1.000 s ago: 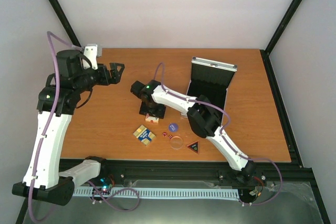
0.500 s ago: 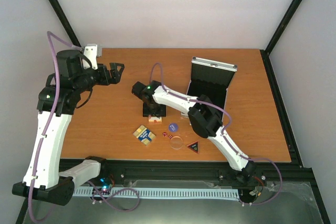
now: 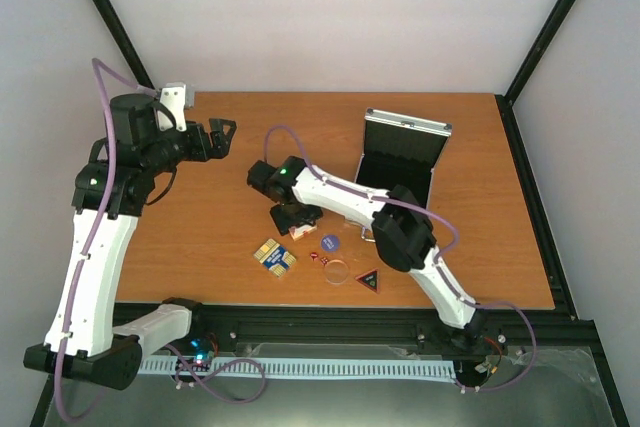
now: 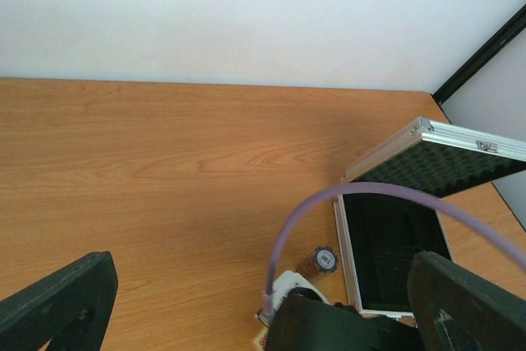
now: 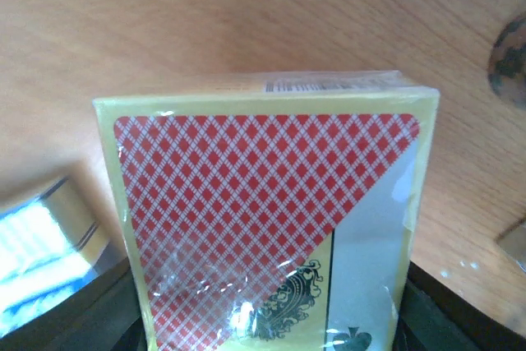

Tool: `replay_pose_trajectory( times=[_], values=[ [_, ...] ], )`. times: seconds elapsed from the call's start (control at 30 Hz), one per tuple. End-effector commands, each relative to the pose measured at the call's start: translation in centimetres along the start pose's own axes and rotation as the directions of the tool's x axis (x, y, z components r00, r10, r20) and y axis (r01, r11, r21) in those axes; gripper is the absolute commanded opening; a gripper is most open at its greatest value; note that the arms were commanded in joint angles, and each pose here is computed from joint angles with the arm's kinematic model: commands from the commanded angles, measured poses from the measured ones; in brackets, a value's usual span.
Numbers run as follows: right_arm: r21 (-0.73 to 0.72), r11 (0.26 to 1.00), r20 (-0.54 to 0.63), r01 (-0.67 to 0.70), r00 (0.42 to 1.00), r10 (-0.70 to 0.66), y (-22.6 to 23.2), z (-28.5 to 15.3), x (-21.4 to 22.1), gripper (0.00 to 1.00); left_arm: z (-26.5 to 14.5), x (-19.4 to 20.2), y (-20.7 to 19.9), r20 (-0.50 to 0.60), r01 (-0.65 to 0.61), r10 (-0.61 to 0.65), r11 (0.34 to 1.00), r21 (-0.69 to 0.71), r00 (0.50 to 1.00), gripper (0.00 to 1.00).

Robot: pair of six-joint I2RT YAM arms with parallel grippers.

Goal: Pack up texas hold em set

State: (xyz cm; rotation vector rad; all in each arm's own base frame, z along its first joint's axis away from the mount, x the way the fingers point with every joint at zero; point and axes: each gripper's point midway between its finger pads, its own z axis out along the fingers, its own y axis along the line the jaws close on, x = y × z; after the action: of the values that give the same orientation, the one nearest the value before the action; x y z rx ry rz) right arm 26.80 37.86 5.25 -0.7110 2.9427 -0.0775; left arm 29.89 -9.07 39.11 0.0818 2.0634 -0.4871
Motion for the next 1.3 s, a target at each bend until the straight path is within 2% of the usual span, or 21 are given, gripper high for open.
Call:
replay_pose_trajectory(
  times=[0.0, 0.1, 0.23, 0.4, 0.6, 0.7, 0.83, 0.93, 1.1, 1.27],
  values=[
    [-0.061, 0.983, 0.101, 0.174, 0.981, -0.168, 0.7, -7.1, 1.2, 0.45, -0.1, -0.2, 0.0, 0.001, -0.003, 0.003, 1.000, -0.008, 1.000, 1.00],
    [-0.082, 0.978, 0.142, 0.194, 0.973, -0.181, 0.2, -10.2, 2.1, 0.46, 0.0, -0.4, 0.0, 0.003, 0.001, -0.001, 1.000, -0.007, 1.000, 1.00],
    [-0.023, 0.978, 0.191, 0.208, 0.961, -0.200, -2.4, -13.9, 3.1, 0.45, 0.1, -0.4, -0.1, 0.001, 0.007, -0.007, 1.000, -0.005, 1.000, 1.00],
    [0.228, 0.942, 0.171, 0.248, 0.942, -0.290, -8.3, -16.2, 4.4, 0.44, 0.3, -0.2, -0.1, -0.007, 0.017, -0.017, 1.000, 0.000, 1.000, 1.00],
    [0.363, 0.904, 0.137, 0.226, 0.947, -0.291, -13.6, -15.8, 4.8, 0.43, 0.5, 0.0, -0.2, -0.015, 0.030, -0.030, 0.999, 0.012, 0.999, 1.00],
    [0.411, 0.896, 0.183, 0.170, 0.947, -0.264, -16.2, -15.8, 3.6, 0.40, 0.7, 0.1, -0.2, -0.019, 0.036, -0.036, 0.999, 0.013, 0.999, 1.00],
    [0.388, 0.919, 0.256, 0.073, 0.949, -0.183, -19.6, -14.9, 2.6, 0.40, 0.9, 0.3, -0.2, -0.029, 0.046, -0.045, 0.999, 0.015, 0.999, 1.00],
    [0.402, 0.914, 0.269, 0.051, 0.948, -0.171, -21.9, -13.6, 2.4, 0.40, 1.1, 0.9, 0.0, -0.042, 0.054, -0.053, 0.998, 0.010, 0.998, 1.00],
    [0.385, 0.919, 0.288, 0.083, 0.935, -0.205, -23.0, -11.1, 1.8, 0.41, 1.8, 1.5, 0.8, -0.059, 0.054, -0.056, 0.998, -0.023, 0.997, 1.00],
    [0.338, 0.917, 0.255, 0.213, 0.917, -0.307, -21.8, -8.2, 2.0, 0.42, 2.5, 2.1, 1.4, -0.079, 0.057, -0.061, 0.997, -0.044, 0.995, 1.00]
  ],
)
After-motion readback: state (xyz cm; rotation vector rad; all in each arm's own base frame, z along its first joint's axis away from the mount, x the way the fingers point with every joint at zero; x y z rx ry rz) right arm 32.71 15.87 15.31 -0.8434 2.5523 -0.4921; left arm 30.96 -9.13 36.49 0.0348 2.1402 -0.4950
